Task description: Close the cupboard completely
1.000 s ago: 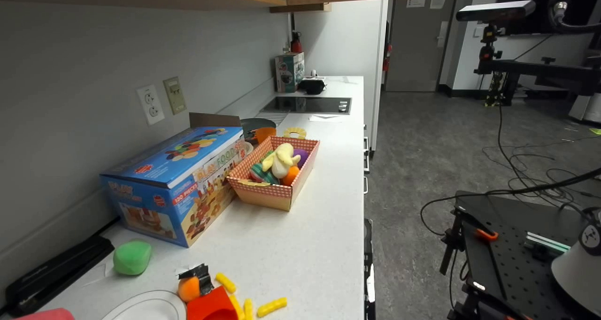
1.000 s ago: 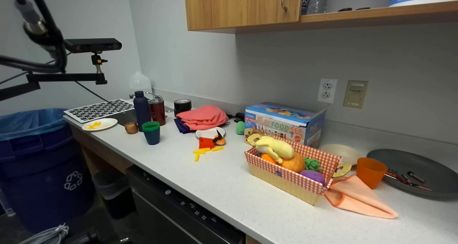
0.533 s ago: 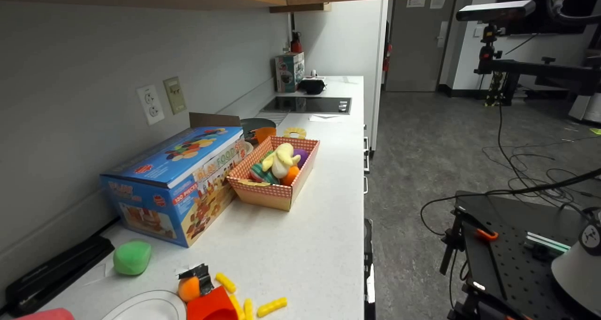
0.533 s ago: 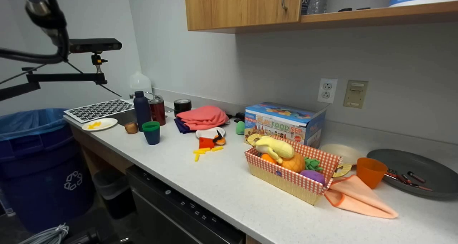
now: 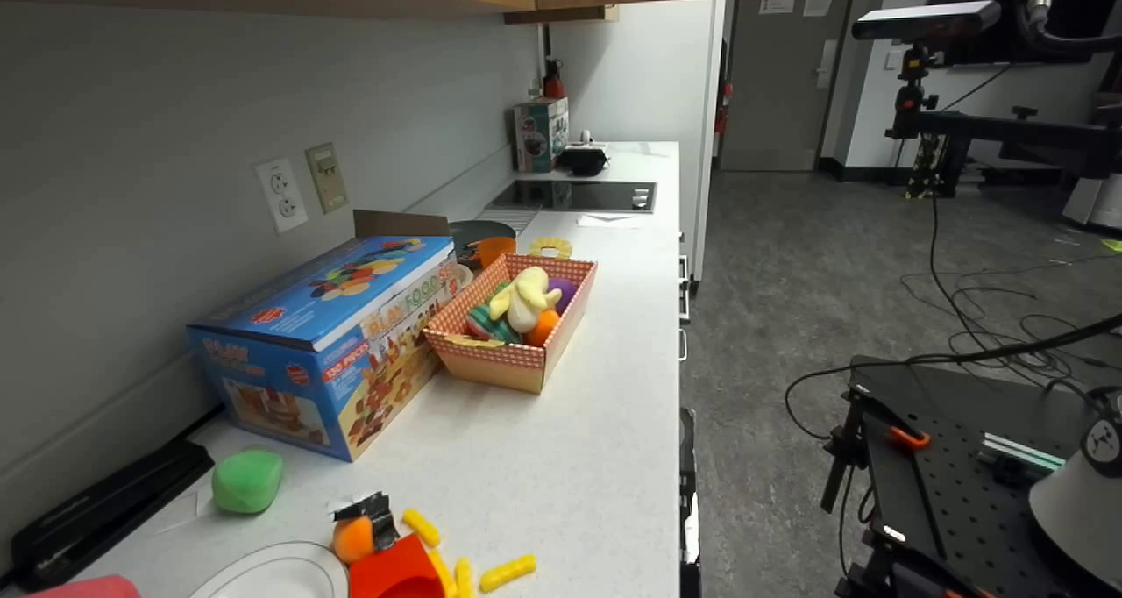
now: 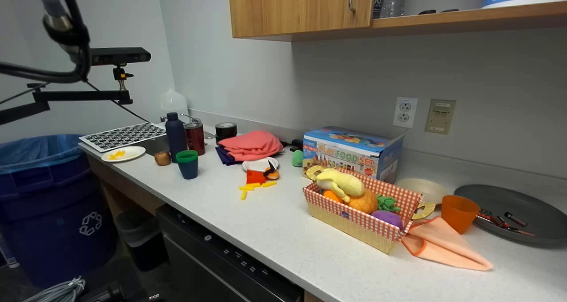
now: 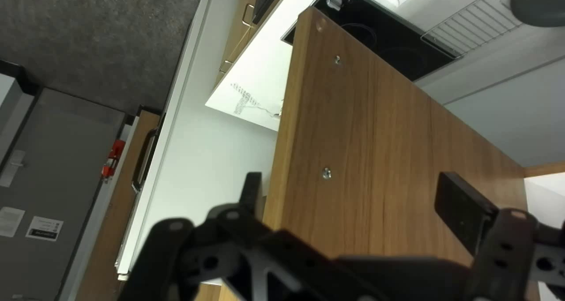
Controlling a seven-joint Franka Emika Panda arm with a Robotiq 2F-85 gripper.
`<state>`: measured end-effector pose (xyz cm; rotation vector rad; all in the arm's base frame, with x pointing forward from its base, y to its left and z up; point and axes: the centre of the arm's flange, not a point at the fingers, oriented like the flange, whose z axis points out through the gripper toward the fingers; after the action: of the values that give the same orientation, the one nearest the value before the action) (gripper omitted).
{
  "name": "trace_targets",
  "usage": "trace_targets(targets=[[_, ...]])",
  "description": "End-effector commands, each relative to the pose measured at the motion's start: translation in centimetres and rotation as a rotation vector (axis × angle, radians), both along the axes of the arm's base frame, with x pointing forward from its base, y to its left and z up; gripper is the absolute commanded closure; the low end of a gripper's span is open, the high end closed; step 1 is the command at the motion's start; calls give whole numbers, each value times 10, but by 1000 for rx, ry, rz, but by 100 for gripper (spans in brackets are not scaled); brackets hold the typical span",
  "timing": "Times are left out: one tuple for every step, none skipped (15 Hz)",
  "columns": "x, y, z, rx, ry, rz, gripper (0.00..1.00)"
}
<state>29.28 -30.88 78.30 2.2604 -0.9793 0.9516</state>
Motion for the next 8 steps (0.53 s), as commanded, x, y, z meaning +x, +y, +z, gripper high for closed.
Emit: trace_targets(targets=[[-2,-4,0,-62,-38,-34,0],[-2,-6,0,-90,-47,-50,0],[-2,-7,0,-94,-53,-46,0],[-2,-5,2,-59,-35,-25,0],[-2,-6,2,-60,-36,-26,0],[-2,-6,1,-58,-35,-25,0],[-2,-6,0,-58,-34,-25,0],[-2,-6,0,-58,-34,-25,0]])
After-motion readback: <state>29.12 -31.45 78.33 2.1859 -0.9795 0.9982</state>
